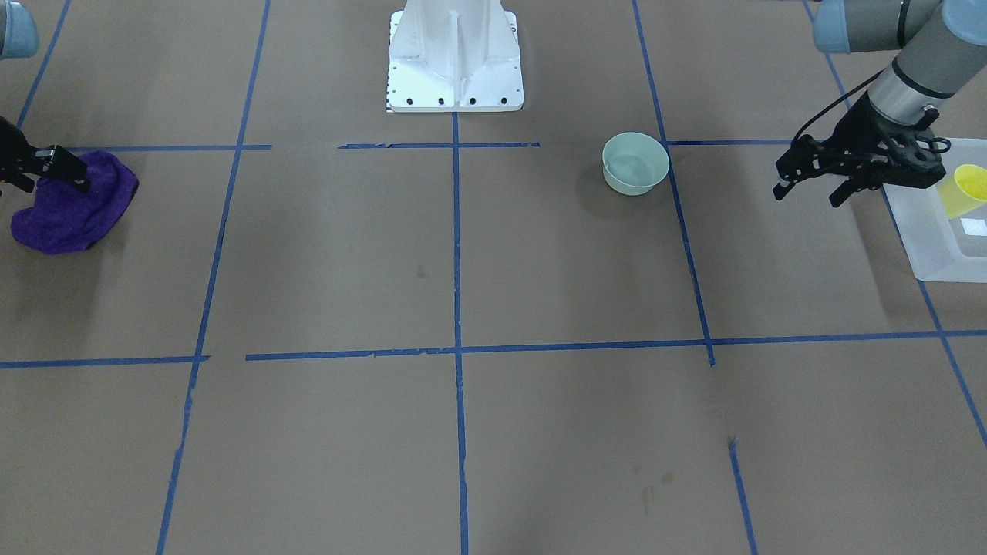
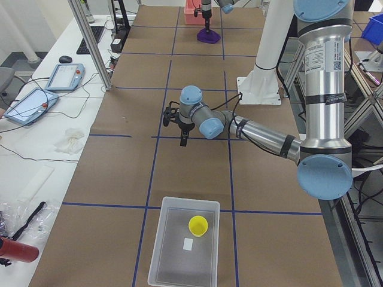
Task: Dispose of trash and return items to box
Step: 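Grasp the purple cloth with the right gripper while the left reaches for the bowl, then grasp the pale green bowl with the left gripper while the right lifts the cloth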
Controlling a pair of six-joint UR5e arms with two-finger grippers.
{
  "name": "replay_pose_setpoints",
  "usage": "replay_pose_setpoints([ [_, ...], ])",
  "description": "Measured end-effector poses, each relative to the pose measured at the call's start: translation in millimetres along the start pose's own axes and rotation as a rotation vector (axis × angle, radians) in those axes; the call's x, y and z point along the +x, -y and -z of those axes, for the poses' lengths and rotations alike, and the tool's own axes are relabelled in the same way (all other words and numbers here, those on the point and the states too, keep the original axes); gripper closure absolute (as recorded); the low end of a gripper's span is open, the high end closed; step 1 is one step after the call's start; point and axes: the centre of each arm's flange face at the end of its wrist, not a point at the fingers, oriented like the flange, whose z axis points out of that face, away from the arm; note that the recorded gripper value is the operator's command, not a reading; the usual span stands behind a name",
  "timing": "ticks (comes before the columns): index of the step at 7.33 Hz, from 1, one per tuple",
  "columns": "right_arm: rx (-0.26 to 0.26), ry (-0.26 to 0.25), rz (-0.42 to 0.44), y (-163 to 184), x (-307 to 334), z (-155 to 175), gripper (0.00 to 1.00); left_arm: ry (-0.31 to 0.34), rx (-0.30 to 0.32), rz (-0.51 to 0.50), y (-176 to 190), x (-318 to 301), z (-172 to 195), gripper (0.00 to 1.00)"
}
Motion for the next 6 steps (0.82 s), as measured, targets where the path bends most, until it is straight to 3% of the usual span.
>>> replay_pose_setpoints([
  [4, -0.006, 0.026, 0.019, 8.1, -12.1, -0.8, 1.00, -0.045, -0.156, 0.058, -60.9, 88.0, -59.2, 0.00],
  [6, 0.059, 0.062, 0.016, 16.4, -20.0, 32.6, 1.00, -0.014, -0.179, 0.107, -92.8, 123.8, -90.7, 0.02],
])
